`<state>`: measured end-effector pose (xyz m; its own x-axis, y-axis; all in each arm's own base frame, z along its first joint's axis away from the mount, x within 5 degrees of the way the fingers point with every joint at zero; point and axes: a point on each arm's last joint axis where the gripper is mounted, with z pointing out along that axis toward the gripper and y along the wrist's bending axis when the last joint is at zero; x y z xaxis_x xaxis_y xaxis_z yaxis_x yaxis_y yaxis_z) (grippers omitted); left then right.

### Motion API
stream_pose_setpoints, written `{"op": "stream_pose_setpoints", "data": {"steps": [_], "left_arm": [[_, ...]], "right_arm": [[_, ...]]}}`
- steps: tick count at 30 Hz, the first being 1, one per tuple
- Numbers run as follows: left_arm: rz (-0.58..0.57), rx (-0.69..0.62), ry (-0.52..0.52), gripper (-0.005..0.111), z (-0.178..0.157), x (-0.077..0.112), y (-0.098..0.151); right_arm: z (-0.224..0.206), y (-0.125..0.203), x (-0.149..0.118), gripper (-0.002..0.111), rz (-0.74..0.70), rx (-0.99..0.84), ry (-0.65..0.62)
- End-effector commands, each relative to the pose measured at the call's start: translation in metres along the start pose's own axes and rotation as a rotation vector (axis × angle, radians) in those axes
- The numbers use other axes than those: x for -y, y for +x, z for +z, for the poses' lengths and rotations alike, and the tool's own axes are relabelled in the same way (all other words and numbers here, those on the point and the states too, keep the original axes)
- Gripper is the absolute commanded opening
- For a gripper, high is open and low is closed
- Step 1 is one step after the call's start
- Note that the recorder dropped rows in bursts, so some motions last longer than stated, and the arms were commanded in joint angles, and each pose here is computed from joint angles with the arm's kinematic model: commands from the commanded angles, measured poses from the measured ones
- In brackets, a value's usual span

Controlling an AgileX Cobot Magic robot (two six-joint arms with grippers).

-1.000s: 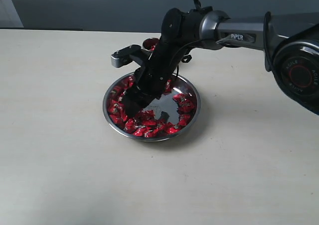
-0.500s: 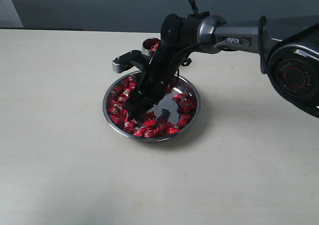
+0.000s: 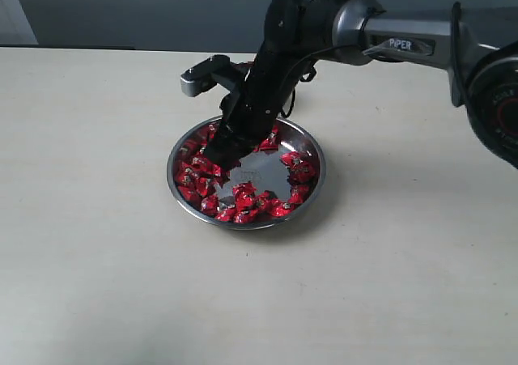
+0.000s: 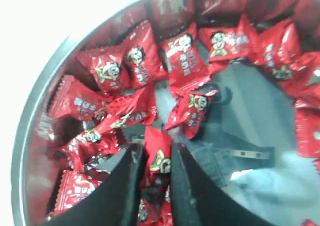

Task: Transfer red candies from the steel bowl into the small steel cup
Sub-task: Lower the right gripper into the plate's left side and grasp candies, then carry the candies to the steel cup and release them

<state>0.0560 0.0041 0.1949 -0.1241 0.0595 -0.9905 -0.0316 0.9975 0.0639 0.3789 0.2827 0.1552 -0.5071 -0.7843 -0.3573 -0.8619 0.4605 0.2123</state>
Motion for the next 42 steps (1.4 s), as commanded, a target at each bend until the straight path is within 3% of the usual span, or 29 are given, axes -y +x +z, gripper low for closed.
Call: {"op": "stream_pose_setpoints", "data": {"steps": [1, 8, 13, 26, 42], "left_arm": [[-0.007, 0.009, 0.008, 0.000, 0.000, 0.001, 0.000], [-0.007, 0.009, 0.008, 0.000, 0.000, 0.001, 0.000], [-0.007, 0.009, 0.008, 0.000, 0.000, 0.001, 0.000], [-0.007, 0.009, 0.008, 0.000, 0.000, 0.001, 0.000], [-0.007, 0.009, 0.008, 0.000, 0.000, 0.001, 0.000]], "right_arm": [[-0.028, -0.010, 0.004, -0.001, -0.071, 0.072, 0.132], [-0.048, -0.029, 0.026, -0.001, -0.092, 0.278, 0.446], [-0.060, -0.036, 0.042, -0.001, -0.037, 0.423, 0.531], [-0.078, -0.025, 0.075, -0.001, 0.142, 0.550, 0.538], [-0.041, -0.019, 0.091, -0.001, 0.176, 0.552, 0.538]]}}
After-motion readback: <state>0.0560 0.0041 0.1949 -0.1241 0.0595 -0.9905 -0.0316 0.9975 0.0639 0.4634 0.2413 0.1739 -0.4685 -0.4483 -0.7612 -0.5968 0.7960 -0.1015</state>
